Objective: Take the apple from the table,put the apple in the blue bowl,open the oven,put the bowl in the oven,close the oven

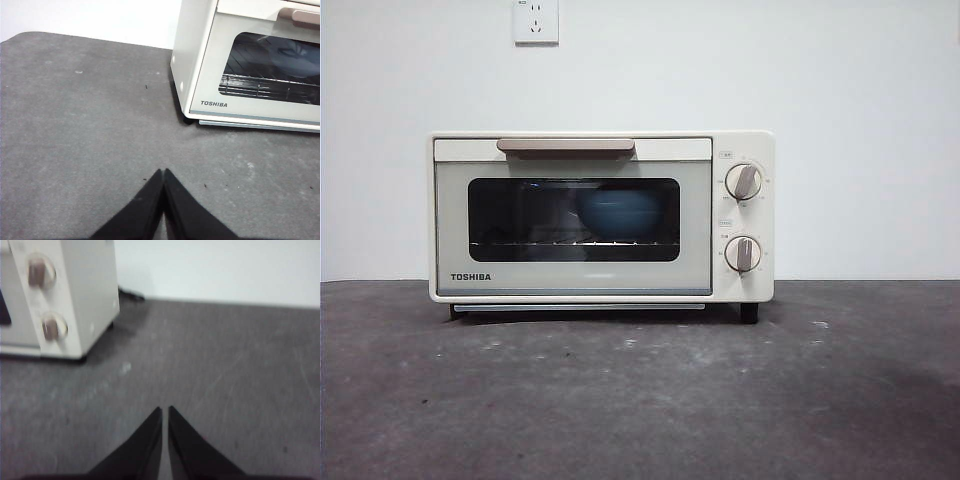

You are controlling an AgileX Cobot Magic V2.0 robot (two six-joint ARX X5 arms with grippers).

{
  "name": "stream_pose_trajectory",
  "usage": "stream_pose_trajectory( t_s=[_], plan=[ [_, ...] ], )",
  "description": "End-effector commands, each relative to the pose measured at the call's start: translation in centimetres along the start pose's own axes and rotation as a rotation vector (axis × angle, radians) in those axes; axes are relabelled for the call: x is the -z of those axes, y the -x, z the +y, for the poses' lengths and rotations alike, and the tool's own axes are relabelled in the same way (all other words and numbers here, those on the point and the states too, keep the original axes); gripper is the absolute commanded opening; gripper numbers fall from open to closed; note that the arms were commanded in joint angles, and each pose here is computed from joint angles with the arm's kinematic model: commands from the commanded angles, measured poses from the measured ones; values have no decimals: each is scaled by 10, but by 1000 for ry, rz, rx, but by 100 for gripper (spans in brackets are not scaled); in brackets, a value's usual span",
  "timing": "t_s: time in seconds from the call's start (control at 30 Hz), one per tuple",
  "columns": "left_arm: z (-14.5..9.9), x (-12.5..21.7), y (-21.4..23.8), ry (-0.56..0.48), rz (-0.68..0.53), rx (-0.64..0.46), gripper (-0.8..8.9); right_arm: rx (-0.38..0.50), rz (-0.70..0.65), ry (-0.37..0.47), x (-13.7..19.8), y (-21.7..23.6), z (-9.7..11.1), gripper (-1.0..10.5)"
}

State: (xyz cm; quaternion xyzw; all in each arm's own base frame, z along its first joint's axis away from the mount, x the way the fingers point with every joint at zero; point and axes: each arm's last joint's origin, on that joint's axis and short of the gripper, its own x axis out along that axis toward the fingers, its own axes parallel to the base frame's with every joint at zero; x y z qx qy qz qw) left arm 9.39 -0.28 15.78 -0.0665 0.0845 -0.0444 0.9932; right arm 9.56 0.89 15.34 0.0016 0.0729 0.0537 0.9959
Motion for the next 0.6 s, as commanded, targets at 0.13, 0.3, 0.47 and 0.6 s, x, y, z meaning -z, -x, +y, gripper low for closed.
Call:
stream_pose_trajectory(
  t_s=[0.13, 0.3, 0.47, 0.6],
  plan=[
    [1, 7, -2, 9, 28, 0, 7, 2, 26, -10, 4, 0, 0, 3],
    [1, 7, -2, 9, 28, 0, 7, 2, 6, -10, 2, 0, 0, 3],
    [1, 7, -2, 9, 28, 0, 7, 2, 4, -10, 2, 0, 0, 3],
    [1, 7, -2, 9, 27, 0, 7, 2, 4, -10, 2, 0, 0, 3]
  ],
)
